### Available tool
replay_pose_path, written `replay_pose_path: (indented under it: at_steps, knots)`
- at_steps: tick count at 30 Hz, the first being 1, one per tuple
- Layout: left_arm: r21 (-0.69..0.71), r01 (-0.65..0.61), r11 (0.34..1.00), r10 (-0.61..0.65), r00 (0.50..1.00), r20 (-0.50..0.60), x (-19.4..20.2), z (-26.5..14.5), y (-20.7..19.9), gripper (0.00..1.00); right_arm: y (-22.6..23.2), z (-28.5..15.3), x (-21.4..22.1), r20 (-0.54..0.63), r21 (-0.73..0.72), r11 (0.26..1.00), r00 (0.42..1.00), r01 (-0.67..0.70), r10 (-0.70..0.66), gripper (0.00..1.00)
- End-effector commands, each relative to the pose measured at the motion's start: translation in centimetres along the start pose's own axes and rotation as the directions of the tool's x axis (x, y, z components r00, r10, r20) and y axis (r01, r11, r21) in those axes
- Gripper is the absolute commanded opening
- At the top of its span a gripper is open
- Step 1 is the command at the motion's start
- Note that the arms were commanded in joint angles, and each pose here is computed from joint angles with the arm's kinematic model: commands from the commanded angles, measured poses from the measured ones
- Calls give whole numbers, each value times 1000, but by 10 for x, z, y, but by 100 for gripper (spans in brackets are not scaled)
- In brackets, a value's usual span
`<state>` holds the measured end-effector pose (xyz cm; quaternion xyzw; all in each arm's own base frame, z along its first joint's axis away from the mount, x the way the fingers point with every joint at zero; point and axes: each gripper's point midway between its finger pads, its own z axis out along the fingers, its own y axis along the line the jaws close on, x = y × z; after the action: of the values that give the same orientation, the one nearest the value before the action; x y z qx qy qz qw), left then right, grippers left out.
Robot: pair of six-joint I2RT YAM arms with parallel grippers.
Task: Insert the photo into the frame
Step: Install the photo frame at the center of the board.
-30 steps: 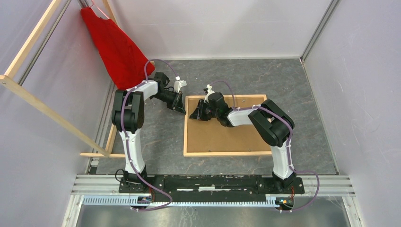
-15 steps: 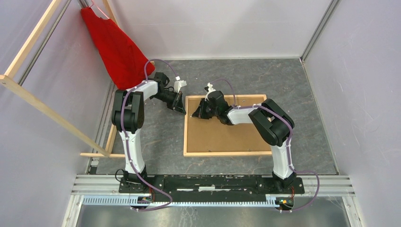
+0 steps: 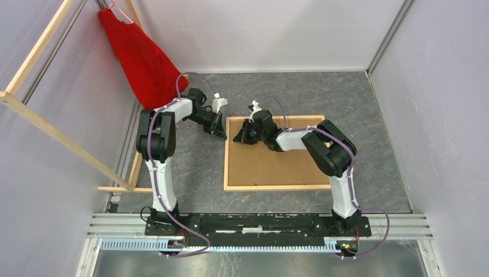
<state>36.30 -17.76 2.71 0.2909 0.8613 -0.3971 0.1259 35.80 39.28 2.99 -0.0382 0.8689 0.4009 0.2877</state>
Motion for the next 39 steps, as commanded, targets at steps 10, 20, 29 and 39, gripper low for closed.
replay_pose_path:
  at_steps: [10,20,29,39]
  knots:
    - [-83,-50,995,45,997,-60,12,13,19,9,9,11,7,-39,-68,998,999,-11,8,0]
    - [-87,-53,995,47,997,-60,11,12,20,9,21,13,9,-80,-140,990,996,13,-25,0]
    - [-89,-57,994,51,997,-60,11,12,20,8,20,11,1,-82,-146,989,996,24,-36,0]
    - [-93,-61,994,55,997,-59,10,10,19,8,17,8,-33,-38,-133,989,997,62,-67,0]
